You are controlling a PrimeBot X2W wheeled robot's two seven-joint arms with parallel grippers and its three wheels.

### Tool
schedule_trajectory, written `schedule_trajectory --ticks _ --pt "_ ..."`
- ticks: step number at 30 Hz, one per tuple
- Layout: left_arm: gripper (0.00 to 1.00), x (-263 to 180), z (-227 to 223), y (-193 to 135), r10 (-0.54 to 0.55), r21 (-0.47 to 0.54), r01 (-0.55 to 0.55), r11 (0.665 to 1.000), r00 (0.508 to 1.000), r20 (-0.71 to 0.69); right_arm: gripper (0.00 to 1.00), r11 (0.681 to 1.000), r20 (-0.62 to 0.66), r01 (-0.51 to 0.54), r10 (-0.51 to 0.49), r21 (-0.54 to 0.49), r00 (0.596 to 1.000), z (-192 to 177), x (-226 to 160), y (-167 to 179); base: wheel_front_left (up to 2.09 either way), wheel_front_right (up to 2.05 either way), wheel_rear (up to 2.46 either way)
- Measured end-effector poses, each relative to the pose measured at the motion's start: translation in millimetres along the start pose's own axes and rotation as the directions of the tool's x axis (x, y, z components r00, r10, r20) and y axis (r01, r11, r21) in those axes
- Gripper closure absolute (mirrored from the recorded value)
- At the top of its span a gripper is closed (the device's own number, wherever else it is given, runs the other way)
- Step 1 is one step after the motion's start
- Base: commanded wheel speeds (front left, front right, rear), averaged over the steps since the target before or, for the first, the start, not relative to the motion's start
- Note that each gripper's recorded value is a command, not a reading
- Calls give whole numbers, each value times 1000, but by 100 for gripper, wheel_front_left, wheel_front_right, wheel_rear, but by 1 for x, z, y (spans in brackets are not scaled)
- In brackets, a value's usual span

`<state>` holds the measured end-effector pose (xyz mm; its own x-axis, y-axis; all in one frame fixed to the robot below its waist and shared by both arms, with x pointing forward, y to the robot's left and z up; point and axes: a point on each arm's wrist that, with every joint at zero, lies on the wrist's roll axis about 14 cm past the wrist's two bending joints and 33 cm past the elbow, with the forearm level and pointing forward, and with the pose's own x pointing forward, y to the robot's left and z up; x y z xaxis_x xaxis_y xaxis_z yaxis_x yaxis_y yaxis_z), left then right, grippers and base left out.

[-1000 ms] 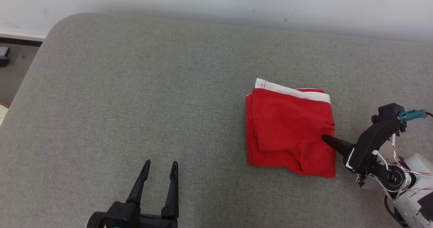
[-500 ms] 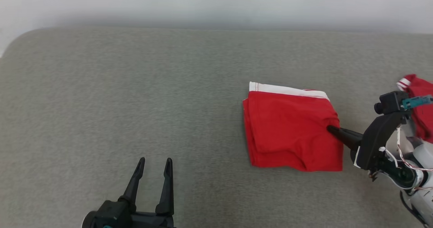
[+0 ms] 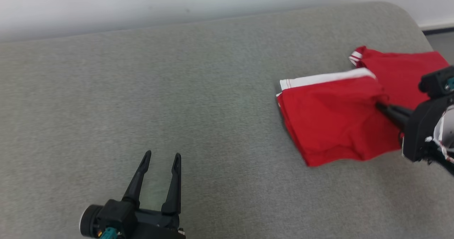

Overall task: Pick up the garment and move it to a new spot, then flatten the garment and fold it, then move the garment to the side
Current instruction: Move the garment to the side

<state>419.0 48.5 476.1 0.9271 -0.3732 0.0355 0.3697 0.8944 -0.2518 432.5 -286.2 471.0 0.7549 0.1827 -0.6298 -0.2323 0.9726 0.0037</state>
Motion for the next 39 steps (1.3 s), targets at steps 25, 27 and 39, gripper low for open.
schedule_trajectory --ticks 25,27,39 --pt "0 49 -41 7 -83 -18 82 996 995 -62 100 911 1 375 -380 -170 925 18 2 -147 0 0 0" --pt "0 49 -41 8 -80 -15 79 997 995 -62 100 911 -13 374 -382 -176 924 14 5 -148 0 0 0" --pt "0 40 -26 13 -52 14 52 999 998 -44 0 843 66 479 -478 -243 876 28 1 -171 0 0 0"
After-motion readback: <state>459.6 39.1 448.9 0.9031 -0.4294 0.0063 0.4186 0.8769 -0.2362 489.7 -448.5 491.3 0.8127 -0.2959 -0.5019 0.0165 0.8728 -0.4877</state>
